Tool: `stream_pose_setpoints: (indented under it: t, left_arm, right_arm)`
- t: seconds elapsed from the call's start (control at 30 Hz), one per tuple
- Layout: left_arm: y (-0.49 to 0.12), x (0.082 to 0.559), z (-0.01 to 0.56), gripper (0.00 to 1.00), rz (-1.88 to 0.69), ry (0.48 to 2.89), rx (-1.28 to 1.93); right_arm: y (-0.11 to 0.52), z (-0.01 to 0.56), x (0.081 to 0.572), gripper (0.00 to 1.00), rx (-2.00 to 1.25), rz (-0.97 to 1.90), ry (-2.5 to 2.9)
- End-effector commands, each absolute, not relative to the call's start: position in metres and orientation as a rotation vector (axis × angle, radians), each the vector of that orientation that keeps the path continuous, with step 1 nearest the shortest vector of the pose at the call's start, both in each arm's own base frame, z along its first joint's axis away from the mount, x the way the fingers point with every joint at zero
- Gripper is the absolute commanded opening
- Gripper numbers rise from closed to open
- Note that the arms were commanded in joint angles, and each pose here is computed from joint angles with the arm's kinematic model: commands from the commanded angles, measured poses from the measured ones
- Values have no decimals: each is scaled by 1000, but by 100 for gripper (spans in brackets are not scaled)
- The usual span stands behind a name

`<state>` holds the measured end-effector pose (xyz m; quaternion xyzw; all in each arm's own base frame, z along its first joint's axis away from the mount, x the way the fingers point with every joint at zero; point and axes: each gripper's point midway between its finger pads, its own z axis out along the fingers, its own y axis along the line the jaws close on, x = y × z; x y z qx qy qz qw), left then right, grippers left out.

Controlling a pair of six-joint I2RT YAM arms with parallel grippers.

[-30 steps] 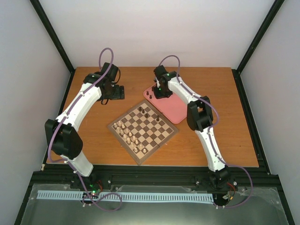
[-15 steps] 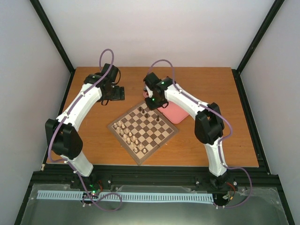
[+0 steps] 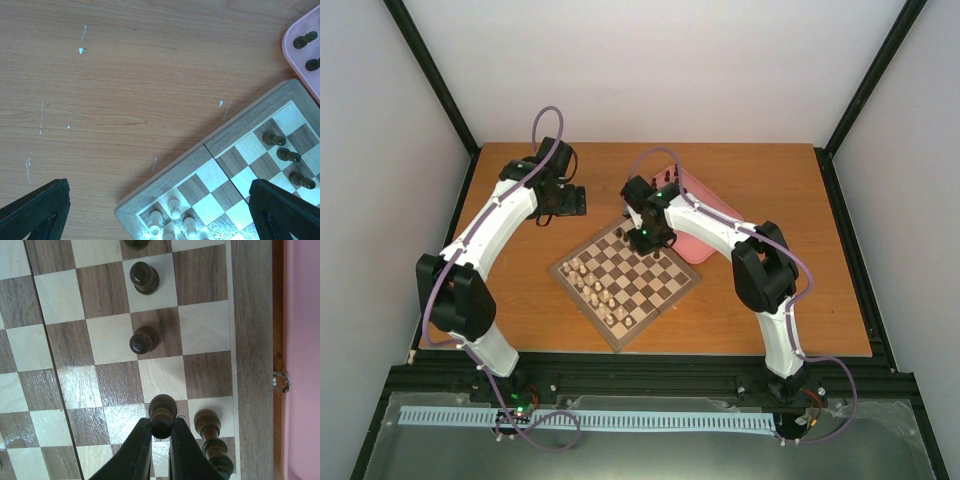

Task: Set up the chess pieces on the board
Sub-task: Place the chess piece on the chessboard.

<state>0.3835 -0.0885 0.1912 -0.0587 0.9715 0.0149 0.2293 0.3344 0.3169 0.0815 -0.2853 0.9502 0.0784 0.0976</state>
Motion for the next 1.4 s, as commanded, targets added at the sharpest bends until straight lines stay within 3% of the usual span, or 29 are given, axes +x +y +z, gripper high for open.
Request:
stream_pose_setpoints:
  t: [0.0, 0.93, 1.37]
  left_arm:
    - [-87, 384, 204, 100, 9, 2635, -185]
    - [-85, 385, 204, 100, 28, 2636, -184]
    - [-85, 385, 203, 100, 29, 2640, -188]
  right_arm:
    - [322, 92, 335, 3, -862, 268, 2766]
    - [328, 64, 338, 4, -926, 242, 2805]
    - [325, 60, 337, 12, -927, 225, 2820]
